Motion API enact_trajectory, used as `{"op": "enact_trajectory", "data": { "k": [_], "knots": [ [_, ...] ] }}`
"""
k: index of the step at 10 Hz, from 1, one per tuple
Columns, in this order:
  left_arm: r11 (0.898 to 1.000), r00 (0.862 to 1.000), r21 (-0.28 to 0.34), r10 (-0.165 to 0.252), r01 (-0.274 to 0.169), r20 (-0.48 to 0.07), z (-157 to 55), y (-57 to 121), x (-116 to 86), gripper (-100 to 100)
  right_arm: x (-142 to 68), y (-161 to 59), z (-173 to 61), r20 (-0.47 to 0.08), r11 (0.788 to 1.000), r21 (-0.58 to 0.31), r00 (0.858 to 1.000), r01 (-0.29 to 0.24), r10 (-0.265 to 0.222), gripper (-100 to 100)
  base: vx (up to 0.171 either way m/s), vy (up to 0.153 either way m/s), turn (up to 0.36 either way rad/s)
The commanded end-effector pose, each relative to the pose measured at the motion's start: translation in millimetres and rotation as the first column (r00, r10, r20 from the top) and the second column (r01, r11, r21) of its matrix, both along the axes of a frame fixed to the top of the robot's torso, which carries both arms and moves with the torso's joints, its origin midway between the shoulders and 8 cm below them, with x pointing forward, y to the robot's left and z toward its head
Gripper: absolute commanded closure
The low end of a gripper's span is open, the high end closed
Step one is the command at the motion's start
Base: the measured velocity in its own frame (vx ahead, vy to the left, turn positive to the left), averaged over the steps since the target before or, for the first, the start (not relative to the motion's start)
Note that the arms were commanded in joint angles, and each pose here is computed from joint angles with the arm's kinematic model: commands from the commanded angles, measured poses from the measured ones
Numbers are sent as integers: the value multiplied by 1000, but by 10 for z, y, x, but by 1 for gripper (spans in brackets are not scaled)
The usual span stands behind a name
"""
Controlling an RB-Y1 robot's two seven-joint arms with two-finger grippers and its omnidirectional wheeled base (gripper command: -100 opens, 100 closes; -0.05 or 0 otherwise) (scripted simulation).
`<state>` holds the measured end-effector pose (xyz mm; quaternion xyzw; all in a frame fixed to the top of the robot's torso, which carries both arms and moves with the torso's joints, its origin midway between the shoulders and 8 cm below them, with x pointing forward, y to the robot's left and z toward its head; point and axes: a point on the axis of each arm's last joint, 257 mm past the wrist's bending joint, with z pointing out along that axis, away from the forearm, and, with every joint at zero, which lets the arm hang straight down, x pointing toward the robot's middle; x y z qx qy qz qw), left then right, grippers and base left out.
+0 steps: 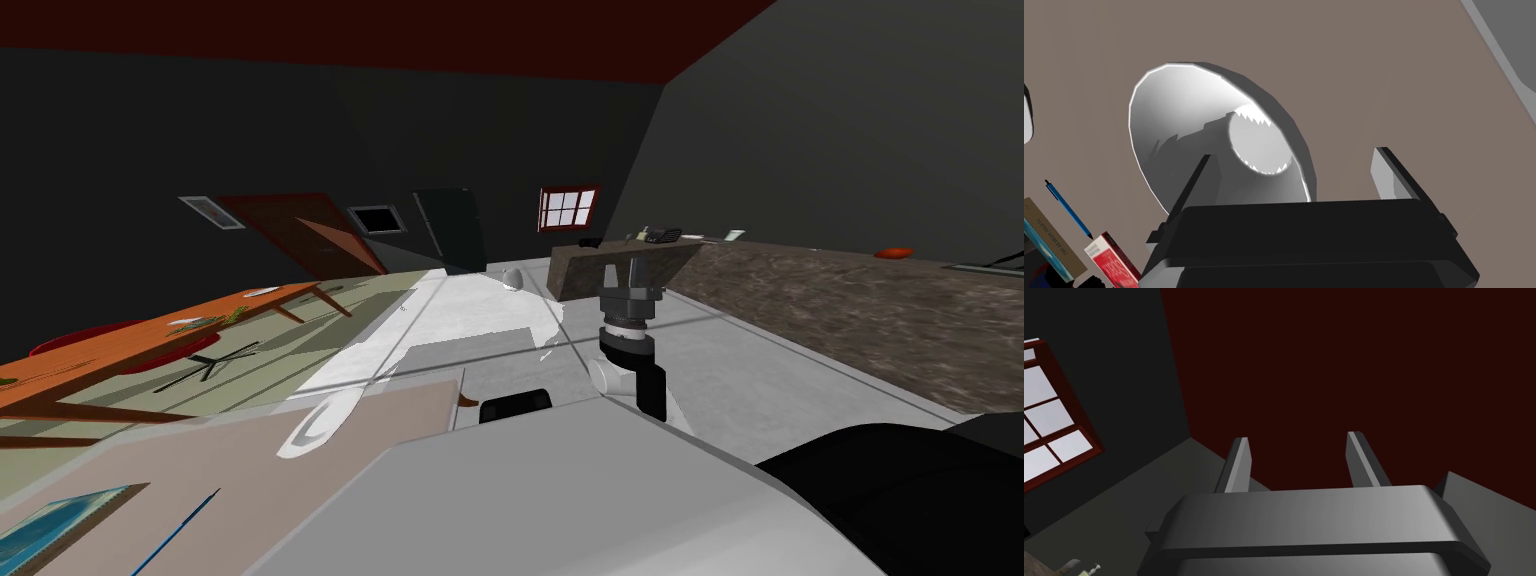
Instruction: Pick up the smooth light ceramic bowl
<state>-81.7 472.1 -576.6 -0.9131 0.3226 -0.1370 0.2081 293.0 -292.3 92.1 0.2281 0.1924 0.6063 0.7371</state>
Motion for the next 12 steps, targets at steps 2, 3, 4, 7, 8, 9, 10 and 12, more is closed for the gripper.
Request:
{"op": "enact_trajectory", "data": {
  "k": [2, 3, 4, 7, 8, 9, 10, 12],
  "knots": [
    [1000, 1000, 0, -1, 1, 0, -4, -2, 2, 100, 0, 0, 0, 0, 1000, 0, 1000, 0, 0, 0, -1, 9, -2],
    [1000, 1000, 0, -1, 1, 0, -3, -1, 2, 100, 0, 0, 0, 0, 1000, 0, 1000, 0, 0, 0, 0, 0, 0],
    [1000, 1000, 0, 0, 0, -2, -5, -4, -7, 100, 0, 0, 0, 0, 1000, 0, 1000, 0, 0, 0, 0, 0, 0],
    [1000, 1000, 0, 1, -1, 0, -2, 1, 1, 0, 0, 0, 0, 0, 1000, 0, 1000, 0, 0, 0, 0, 0, 0],
    [1000, 1000, 1, 2, -2, -1, 69, 39, -83, 100, 0, 0, 0, 0, 1000, 0, 1000, 0, 0, 0, 10, -48, -21],
    [1000, 1000, 1, 4, -4, -1, 114, 68, -125, 100, 0, 0, 0, 0, 1000, 0, 1000, 0, 0, 0, 14, -78, -13],
    [1000, 1000, 1, 6, -6, -2, 181, 108, -186, 100, 0, 0, 0, 0, 1000, 0, 1000, 0, 0, 0, 20, -72, -15],
    [1000, 1000, 1, 5, -5, -3, 144, 67, -169, 0, 0, 0, 0, 0, 1000, 0, 1000, 0, 0, 0, 4, -18, 3]
  ]
}}
